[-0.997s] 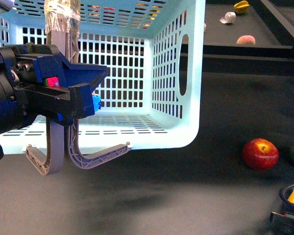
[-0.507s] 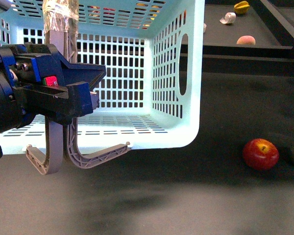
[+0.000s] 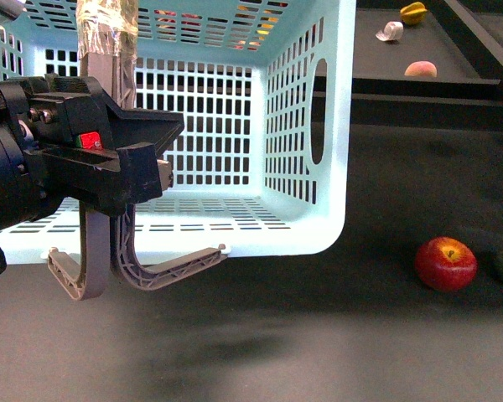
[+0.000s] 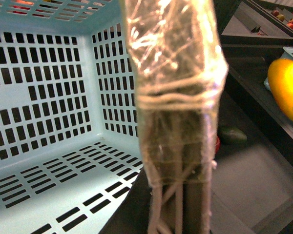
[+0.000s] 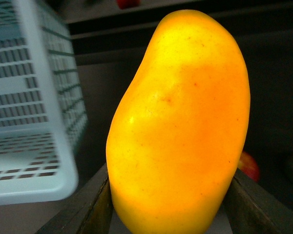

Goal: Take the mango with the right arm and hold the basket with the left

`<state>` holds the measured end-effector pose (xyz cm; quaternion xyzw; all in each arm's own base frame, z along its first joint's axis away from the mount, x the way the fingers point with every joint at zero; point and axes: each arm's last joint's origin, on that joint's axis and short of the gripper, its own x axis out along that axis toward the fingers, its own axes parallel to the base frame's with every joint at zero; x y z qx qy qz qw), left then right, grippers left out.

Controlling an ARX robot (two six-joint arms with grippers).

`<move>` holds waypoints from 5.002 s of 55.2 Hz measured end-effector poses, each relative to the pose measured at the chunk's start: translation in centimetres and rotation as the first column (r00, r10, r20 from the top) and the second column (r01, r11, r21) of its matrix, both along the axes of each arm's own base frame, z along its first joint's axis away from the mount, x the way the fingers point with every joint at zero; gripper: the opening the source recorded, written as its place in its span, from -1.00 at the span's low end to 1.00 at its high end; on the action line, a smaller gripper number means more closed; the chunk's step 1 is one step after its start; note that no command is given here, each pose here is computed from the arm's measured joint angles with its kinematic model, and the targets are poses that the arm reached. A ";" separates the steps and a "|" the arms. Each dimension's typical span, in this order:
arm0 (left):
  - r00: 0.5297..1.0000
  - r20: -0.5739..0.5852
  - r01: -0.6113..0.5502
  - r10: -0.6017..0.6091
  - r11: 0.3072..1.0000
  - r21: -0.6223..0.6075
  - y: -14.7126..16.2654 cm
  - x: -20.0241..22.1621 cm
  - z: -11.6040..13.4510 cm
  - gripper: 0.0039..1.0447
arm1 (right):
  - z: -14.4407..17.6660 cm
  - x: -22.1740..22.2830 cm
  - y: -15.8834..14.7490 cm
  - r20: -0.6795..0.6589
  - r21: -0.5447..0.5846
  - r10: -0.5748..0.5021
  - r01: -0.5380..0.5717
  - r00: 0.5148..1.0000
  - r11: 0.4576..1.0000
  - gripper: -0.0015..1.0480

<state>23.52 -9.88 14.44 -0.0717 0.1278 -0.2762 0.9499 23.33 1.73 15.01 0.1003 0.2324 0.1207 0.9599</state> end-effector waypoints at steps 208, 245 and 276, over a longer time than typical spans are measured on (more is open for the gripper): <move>1.000 -0.021 -0.004 0.004 1.000 -0.002 0.0 -0.2 -0.4 -0.84 | 1.8 -12.3 -1.7 0.477 -0.131 -0.186 0.278 0.859 0.952 -0.96; 1.000 -0.021 -0.005 0.005 1.000 -0.002 0.1 -0.2 -0.4 -0.84 | 1.5 -13.6 -1.7 0.471 -0.133 -0.184 0.275 0.863 0.952 -0.96; 0.997 0.056 -0.060 0.058 0.998 0.019 -0.1 0.0 -0.7 -0.85 | 1.5 -13.6 -1.7 0.472 -0.135 -0.183 0.275 0.863 0.952 -0.03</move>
